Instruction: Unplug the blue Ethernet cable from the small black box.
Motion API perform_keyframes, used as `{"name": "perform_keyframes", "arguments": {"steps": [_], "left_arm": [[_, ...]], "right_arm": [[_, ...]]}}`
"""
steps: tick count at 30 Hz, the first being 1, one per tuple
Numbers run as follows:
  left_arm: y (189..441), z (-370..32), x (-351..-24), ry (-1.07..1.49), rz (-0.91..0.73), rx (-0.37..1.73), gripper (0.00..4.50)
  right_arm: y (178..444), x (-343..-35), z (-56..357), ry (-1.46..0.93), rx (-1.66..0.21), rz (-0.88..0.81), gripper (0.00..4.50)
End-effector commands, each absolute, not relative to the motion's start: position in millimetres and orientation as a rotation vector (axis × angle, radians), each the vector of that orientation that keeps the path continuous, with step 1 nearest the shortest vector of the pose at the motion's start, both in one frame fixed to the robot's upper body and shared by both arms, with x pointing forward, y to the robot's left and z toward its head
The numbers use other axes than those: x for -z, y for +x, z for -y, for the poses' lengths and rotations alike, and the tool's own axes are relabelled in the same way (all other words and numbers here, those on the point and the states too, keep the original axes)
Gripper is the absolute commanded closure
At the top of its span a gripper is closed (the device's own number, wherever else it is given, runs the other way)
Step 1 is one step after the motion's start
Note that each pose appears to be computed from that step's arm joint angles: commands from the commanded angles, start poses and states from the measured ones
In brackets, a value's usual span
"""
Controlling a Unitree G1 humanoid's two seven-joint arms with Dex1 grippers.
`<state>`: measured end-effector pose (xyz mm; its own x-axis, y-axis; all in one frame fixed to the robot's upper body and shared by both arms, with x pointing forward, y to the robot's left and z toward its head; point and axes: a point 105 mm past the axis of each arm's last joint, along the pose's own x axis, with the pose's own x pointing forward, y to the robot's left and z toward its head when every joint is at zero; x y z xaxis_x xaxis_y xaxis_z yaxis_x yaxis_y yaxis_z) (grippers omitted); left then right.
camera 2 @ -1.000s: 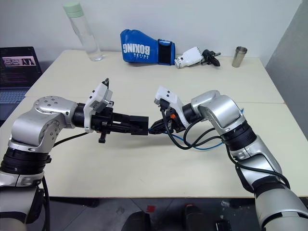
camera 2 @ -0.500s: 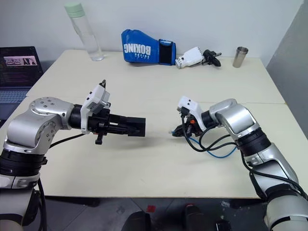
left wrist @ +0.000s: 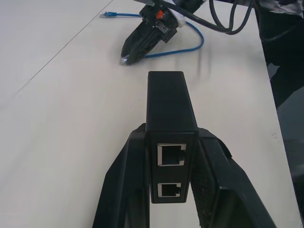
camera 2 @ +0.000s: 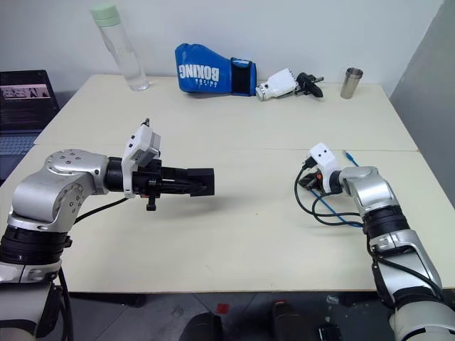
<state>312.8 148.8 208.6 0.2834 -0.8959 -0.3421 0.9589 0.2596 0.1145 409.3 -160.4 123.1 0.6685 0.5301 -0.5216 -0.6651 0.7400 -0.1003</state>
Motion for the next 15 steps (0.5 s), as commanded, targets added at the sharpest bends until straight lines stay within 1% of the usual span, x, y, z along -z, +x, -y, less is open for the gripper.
{"name": "perform_keyframes", "arguments": {"steps": [1,2,3,7,8,9,11,12,14,15], "left_arm": [[312,-151,-221,0.334,-0.172,1.247,3.72],[312,-152,-220,0.331,-0.171,1.239,3.72],[313,-153,-220,0.329,-0.167,1.226,3.72],[322,-162,-220,0.314,-0.128,1.125,3.72],[325,-166,-220,0.306,-0.117,1.089,3.72],[329,-171,-219,0.298,-0.105,1.045,3.72],[338,-182,-216,0.283,-0.075,0.938,3.72],[344,-188,-215,0.270,-0.058,0.878,3.72],[362,-208,-208,0.226,-0.014,0.691,3.72],[367,-214,-204,0.215,-0.001,0.631,3.72]], "right_arm": [[413,-147,156,-0.262,-0.692,-0.412,2.48],[413,-149,155,-0.258,-0.693,-0.408,2.22],[413,-152,154,-0.254,-0.699,-0.398,2.06],[409,-171,146,-0.273,-0.749,-0.332,0.97],[407,-176,144,-0.306,-0.769,-0.309,0.82],[402,-182,139,-0.347,-0.806,-0.279,0.41],[388,-193,122,-0.371,-0.915,-0.223,0.19],[378,-199,110,-0.362,-0.988,-0.196,0.00],[349,-215,76,-0.331,-1.172,-0.110,0.00],[341,-219,67,-0.327,-1.216,-0.085,0.00]]}}
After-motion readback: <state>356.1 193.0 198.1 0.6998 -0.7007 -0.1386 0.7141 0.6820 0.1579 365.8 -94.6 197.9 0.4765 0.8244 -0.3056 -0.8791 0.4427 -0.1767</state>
